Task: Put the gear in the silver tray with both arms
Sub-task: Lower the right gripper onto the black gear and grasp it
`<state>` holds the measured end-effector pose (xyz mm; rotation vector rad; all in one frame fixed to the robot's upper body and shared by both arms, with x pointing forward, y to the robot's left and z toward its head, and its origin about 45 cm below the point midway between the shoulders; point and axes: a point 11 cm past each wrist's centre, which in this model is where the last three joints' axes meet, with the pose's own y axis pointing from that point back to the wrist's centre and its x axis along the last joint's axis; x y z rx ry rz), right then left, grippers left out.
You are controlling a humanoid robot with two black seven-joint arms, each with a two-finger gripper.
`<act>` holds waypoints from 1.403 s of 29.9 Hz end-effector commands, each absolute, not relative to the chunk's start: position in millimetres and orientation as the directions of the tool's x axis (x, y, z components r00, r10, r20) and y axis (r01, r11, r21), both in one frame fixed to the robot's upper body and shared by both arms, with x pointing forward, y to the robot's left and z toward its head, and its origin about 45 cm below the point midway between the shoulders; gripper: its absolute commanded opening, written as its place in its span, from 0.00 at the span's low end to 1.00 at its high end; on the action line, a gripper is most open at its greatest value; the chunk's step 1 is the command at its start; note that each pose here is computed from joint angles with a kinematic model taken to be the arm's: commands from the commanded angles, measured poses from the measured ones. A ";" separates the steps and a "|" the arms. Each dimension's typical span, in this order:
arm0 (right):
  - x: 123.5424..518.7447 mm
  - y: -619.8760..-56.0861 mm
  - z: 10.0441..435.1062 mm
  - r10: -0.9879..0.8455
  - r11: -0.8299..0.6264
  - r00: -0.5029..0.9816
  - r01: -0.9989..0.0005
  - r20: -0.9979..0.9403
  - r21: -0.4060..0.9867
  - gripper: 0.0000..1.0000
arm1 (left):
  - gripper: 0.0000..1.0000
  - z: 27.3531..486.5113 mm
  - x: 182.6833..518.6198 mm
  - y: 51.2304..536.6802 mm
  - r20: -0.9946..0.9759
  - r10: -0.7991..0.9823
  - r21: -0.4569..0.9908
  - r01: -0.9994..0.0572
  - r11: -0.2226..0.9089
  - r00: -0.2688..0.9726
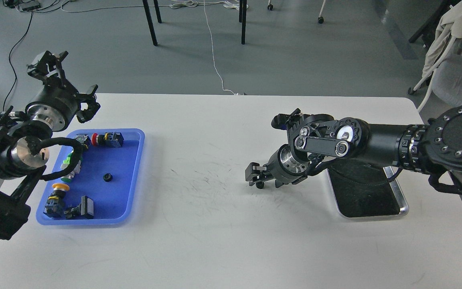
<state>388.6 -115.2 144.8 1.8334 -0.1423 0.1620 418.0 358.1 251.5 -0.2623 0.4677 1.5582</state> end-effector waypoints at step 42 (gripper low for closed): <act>380.8 -113.5 142.4 -0.015 -0.240 0.988 -0.155 0.156 0.958 0.50 | 0.98 252.0 419.4 346.9 -0.467 0.883 0.122 -0.992 0.027 -0.034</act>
